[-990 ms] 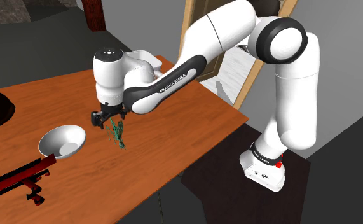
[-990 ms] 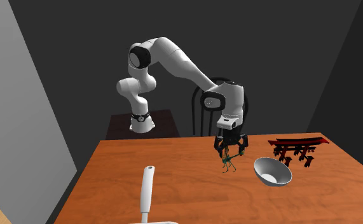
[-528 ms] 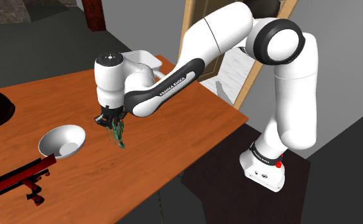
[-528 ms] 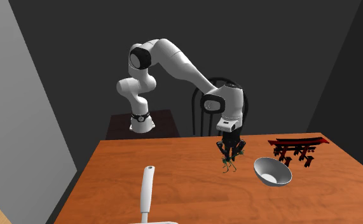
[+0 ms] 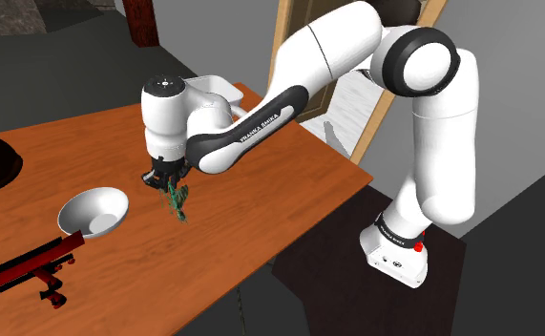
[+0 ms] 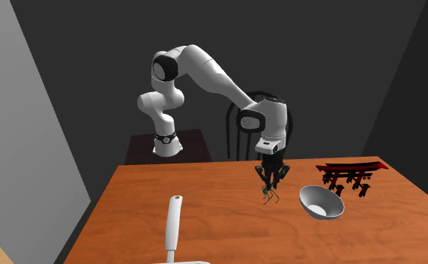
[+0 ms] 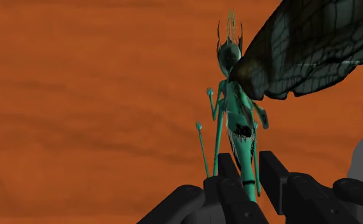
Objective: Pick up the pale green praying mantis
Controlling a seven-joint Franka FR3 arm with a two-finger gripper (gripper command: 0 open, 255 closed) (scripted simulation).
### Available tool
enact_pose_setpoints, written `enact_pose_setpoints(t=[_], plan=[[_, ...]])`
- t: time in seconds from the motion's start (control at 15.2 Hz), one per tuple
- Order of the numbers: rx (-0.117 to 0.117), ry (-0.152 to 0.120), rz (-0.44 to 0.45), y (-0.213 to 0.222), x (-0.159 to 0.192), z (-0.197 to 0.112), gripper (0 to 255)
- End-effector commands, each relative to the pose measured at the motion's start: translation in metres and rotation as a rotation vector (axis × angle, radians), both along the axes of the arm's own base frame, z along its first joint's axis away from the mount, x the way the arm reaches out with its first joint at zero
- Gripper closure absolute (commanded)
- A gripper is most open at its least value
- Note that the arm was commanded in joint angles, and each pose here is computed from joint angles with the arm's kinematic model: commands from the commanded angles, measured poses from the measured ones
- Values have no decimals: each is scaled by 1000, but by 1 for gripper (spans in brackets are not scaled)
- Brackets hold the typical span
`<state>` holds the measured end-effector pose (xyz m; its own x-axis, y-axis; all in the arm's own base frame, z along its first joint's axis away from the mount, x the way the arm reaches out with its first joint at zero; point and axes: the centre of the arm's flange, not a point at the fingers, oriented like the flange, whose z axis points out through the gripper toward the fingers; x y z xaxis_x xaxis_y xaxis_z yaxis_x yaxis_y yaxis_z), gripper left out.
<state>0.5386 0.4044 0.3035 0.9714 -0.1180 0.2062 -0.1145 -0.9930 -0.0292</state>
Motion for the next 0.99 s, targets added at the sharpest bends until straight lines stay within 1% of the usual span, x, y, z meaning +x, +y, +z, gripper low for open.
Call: enact_pose_setpoints(t=[0.0,0.79,0.92], plan=[[0,0,0,1,0,10,255],[0,0,0,1,0,74,255],[0,0,0,1,0,74,255]])
